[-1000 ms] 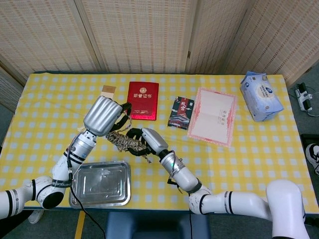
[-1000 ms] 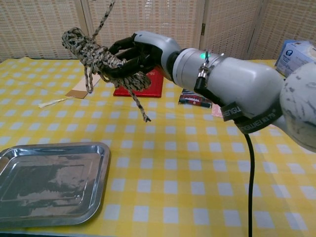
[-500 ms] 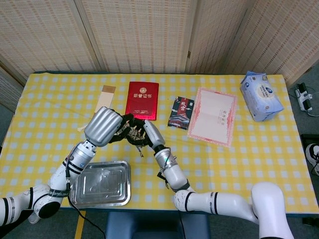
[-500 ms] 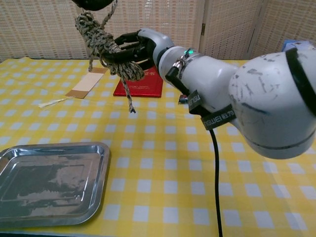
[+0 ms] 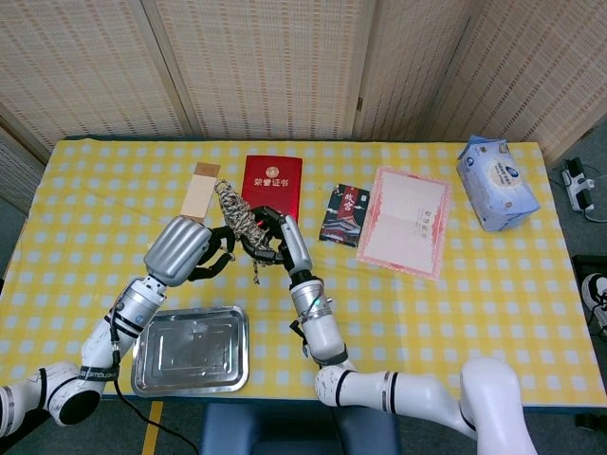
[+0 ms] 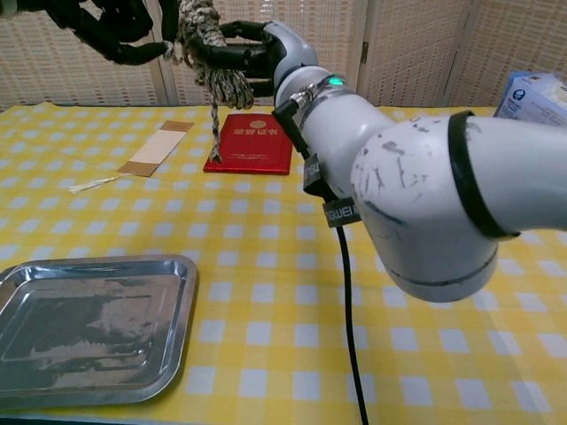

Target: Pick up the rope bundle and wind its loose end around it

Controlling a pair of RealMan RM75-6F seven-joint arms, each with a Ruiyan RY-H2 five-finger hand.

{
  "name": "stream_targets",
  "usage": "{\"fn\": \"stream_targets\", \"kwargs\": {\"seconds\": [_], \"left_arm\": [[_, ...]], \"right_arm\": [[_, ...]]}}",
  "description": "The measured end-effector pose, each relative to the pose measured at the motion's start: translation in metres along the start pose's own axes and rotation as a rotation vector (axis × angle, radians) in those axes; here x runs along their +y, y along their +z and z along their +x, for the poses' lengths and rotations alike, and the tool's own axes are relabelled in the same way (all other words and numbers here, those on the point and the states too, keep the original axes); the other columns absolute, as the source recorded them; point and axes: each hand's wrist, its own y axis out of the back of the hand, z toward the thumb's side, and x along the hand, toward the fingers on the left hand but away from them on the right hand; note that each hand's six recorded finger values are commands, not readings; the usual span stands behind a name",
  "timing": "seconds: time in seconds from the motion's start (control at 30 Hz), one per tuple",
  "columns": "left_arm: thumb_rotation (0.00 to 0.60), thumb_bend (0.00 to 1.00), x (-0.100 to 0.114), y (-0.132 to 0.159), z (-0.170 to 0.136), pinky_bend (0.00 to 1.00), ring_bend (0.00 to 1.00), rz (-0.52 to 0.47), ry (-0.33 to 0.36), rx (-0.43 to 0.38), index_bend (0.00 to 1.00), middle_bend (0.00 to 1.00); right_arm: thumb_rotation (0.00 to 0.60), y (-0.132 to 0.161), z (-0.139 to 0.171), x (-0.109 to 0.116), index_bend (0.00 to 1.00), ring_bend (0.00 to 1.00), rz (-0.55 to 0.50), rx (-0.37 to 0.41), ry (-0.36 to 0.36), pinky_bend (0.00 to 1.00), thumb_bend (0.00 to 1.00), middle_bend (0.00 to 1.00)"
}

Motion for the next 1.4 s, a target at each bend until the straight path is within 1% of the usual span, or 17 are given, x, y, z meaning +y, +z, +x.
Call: {"fn": "stream_targets", "kwargs": {"seconds": [0.17, 0.33, 0.6, 0.73, 0.8, 0.9, 0.97, 1.0, 1.07, 1.1, 1.13, 1.17, 1.23, 1.33, 1.4], "left_arm": [[0.600, 0.50, -0.008, -0.017, -0.003, 0.82, 0.87, -0.004, -0.041, 0.042, 0.64, 0.94], [0.600, 0.50, -0.010, -0.036, -0.005, 0.82, 0.87, -0.004, -0.049, 0.095, 0.64, 0.94], [0.600, 0.50, -0.013, -0.075, -0.009, 0.82, 0.87, -0.010, -0.060, 0.197, 0.64, 0.94], [0.600, 0.50, -0.015, -0.089, -0.011, 0.82, 0.87, -0.019, -0.067, 0.235, 0.63, 0.94], [0.600, 0.50, -0.016, -0.091, -0.011, 0.82, 0.86, -0.024, -0.067, 0.242, 0.61, 0.94], [0.600, 0.49, -0.015, -0.094, -0.012, 0.82, 0.86, -0.036, -0.063, 0.251, 0.52, 0.94], [0.600, 0.47, -0.015, -0.095, -0.013, 0.82, 0.83, -0.040, -0.064, 0.250, 0.43, 0.92], [0.600, 0.43, -0.015, -0.095, -0.015, 0.82, 0.80, -0.036, -0.073, 0.249, 0.34, 0.89], [0.600, 0.33, -0.017, -0.095, -0.017, 0.78, 0.65, -0.029, -0.098, 0.251, 0.13, 0.70], [0.600, 0.29, -0.018, -0.095, -0.019, 0.72, 0.54, -0.028, -0.112, 0.253, 0.05, 0.57], [0.600, 0.26, -0.018, -0.095, -0.020, 0.63, 0.41, -0.031, -0.125, 0.255, 0.01, 0.42], [0.600, 0.24, -0.018, -0.094, -0.022, 0.55, 0.31, -0.036, -0.138, 0.260, 0.00, 0.32], [0.600, 0.23, -0.018, -0.095, -0.024, 0.43, 0.18, -0.047, -0.144, 0.268, 0.00, 0.20], [0.600, 0.23, -0.016, -0.100, -0.027, 0.29, 0.08, -0.052, -0.129, 0.283, 0.00, 0.10], [0.600, 0.23, -0.013, -0.106, -0.031, 0.25, 0.06, -0.049, -0.106, 0.298, 0.00, 0.08]], "right_arm": [[0.600, 0.008, 0.001, 0.002, 0.82, 0.77, -0.068, 0.054, 0.014, 0.68, 0.61, 0.68], [0.600, 0.015, 0.005, 0.012, 0.83, 0.77, -0.098, 0.089, 0.030, 0.68, 0.61, 0.68], [0.600, 0.022, 0.013, 0.030, 0.83, 0.77, -0.093, 0.116, 0.060, 0.69, 0.61, 0.68], [0.600, 0.021, 0.015, 0.032, 0.83, 0.77, -0.078, 0.116, 0.081, 0.69, 0.61, 0.68], [0.600, 0.021, 0.016, 0.033, 0.83, 0.77, -0.073, 0.115, 0.089, 0.69, 0.61, 0.68], [0.600, 0.022, 0.018, 0.034, 0.83, 0.77, -0.046, 0.117, 0.100, 0.69, 0.61, 0.68], [0.600, 0.022, 0.019, 0.036, 0.83, 0.77, -0.011, 0.120, 0.105, 0.69, 0.61, 0.68], [0.600, 0.022, 0.020, 0.037, 0.83, 0.77, 0.004, 0.120, 0.106, 0.69, 0.61, 0.68], [0.600, 0.023, 0.022, 0.039, 0.83, 0.77, 0.039, 0.120, 0.109, 0.69, 0.61, 0.68], [0.600, 0.023, 0.022, 0.040, 0.83, 0.77, 0.052, 0.120, 0.110, 0.69, 0.61, 0.68], [0.600, 0.024, 0.023, 0.042, 0.83, 0.77, 0.066, 0.119, 0.110, 0.69, 0.61, 0.68], [0.600, 0.024, 0.025, 0.044, 0.83, 0.77, 0.083, 0.118, 0.111, 0.69, 0.61, 0.68], [0.600, 0.024, 0.027, 0.048, 0.83, 0.77, 0.107, 0.114, 0.110, 0.69, 0.61, 0.68], [0.600, 0.023, 0.030, 0.055, 0.83, 0.77, 0.141, 0.103, 0.107, 0.69, 0.61, 0.68], [0.600, 0.023, 0.033, 0.061, 0.83, 0.77, 0.162, 0.095, 0.106, 0.69, 0.61, 0.68]]}}
